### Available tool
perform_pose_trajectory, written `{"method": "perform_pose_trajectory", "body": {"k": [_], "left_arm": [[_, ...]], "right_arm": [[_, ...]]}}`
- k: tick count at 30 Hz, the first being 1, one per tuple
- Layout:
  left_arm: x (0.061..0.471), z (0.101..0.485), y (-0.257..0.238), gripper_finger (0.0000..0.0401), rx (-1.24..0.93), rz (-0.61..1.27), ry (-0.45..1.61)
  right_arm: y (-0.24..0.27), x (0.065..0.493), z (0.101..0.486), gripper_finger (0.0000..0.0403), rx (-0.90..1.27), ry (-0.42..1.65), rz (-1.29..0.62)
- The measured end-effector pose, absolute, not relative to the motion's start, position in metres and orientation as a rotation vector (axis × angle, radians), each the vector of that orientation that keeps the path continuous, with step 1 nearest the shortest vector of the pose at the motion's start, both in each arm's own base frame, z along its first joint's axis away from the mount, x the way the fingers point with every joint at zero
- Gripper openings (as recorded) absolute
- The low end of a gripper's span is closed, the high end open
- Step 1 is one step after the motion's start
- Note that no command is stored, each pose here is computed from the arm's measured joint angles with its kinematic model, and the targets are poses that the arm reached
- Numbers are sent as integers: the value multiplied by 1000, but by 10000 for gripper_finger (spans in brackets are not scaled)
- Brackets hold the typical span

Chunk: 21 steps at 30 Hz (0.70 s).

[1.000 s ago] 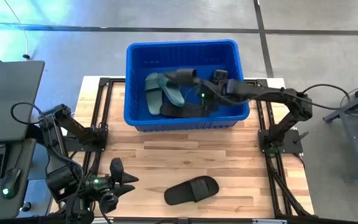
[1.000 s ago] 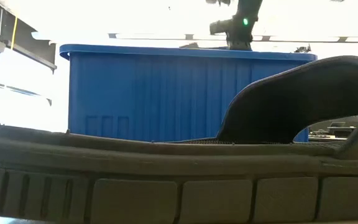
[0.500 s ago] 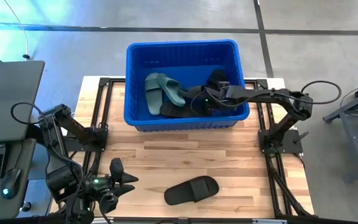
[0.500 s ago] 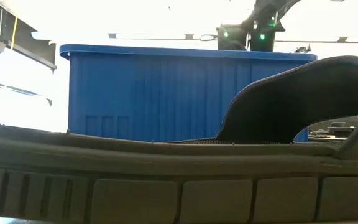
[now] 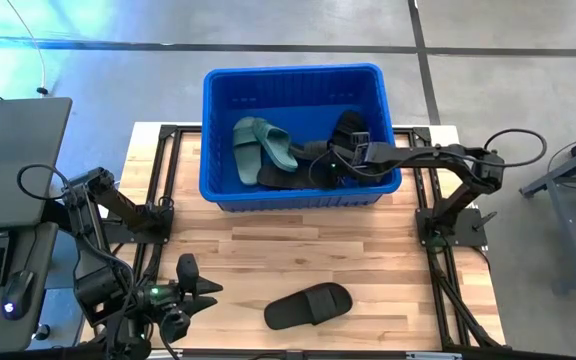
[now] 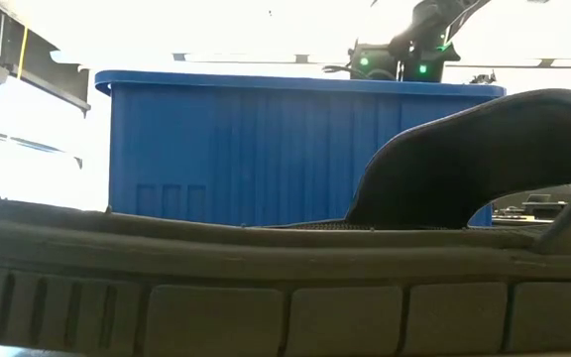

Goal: Pick and place slides into bin
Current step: Put the black slipper into the blue bin

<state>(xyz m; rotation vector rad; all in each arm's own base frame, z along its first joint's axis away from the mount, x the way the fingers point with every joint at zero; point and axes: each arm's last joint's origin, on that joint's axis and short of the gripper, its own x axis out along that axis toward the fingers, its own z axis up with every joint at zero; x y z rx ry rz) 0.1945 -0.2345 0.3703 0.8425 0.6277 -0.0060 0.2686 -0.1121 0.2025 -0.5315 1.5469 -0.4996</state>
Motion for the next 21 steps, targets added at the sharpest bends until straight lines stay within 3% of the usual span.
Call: {"method": "perform_pose_trajectory", "body": {"k": [5, 11, 16, 21], "left_arm": [[195, 370, -235, 161, 842, -6, 628], [195, 370, -235, 161, 840, -5, 627], [195, 370, -235, 161, 837, -5, 627], [194, 370, -235, 161, 788, 1, 631]], "right_arm": [[-104, 275, 215, 200, -609, 1539, -500], [-88, 289, 273, 201, -735, 1505, -587], [-68, 301, 333, 201, -649, 1313, -638], [-44, 304, 381, 201, -465, 1113, -529]]}}
